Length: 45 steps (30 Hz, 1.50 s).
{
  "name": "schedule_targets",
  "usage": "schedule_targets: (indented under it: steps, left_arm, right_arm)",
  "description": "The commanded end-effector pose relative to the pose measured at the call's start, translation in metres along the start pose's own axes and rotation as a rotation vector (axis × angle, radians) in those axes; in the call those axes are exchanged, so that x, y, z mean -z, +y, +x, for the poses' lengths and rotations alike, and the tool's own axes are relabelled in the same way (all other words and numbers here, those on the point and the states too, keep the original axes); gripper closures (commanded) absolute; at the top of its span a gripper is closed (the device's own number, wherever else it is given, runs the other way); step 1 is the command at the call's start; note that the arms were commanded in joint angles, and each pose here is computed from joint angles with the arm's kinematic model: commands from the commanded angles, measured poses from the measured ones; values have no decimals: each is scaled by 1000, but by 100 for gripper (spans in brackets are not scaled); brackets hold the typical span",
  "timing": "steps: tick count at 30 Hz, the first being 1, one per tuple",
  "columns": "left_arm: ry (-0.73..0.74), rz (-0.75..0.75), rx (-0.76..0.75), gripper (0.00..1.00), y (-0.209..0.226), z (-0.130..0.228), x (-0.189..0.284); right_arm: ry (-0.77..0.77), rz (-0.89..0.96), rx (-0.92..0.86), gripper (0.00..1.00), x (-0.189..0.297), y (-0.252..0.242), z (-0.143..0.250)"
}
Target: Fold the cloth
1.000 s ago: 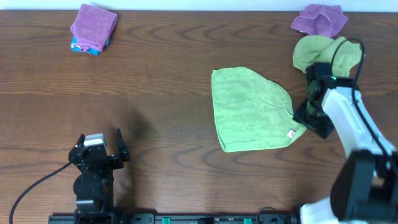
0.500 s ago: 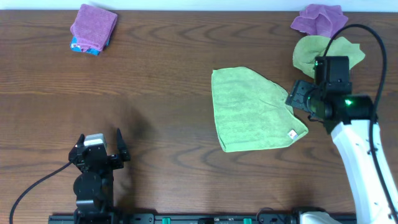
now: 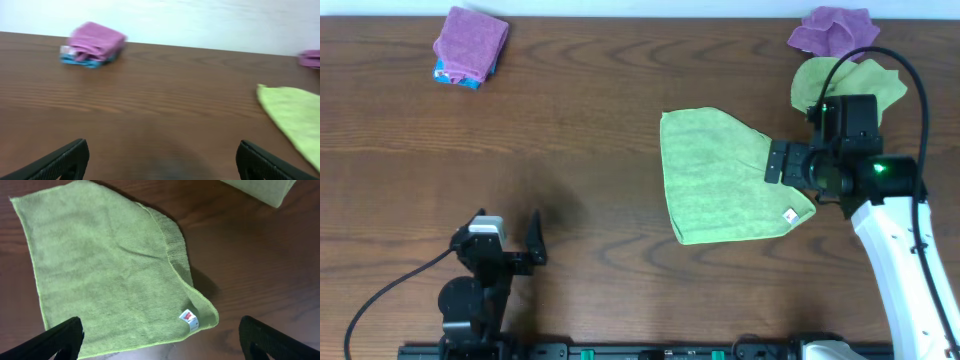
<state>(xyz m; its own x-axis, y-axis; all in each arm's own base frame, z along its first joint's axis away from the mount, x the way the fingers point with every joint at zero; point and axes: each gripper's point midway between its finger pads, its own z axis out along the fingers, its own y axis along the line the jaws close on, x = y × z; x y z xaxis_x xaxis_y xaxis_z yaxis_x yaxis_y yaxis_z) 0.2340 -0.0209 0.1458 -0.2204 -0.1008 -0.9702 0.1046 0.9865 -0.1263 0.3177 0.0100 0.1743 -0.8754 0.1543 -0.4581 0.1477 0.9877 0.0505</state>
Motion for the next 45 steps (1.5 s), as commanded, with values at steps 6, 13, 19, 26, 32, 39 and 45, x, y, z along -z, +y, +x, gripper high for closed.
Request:
schedule_targets:
  steps: [6,13,19,26,32,39,45]
  left_arm:
    - [7,167,24,5,-27,6,0]
    - [-119,331,202,5,-54,-35,8]
    - [-141,419,183,5,-79,-58,-1]
    - [115,503,7,5,-124,-56,-53]
    - [333,594,-111,5,-174,-43,-113]
    - [450,680,-181,5,-227,-42,-173]
    - [441,720,-220,5,-252,-26,-225]
  right_arm:
    - [-21,-42,32,5,6,9,-5]
    - [4,-37,38,1,5,8,1]
    - [0,-38,59,1,5,8,0]
    - [8,-36,58,2,5,8,2]
    - [18,-33,58,3,5,7,4]
    - [11,-34,49,6,5,7,3]
    - [20,-32,35,7,5,6,5]
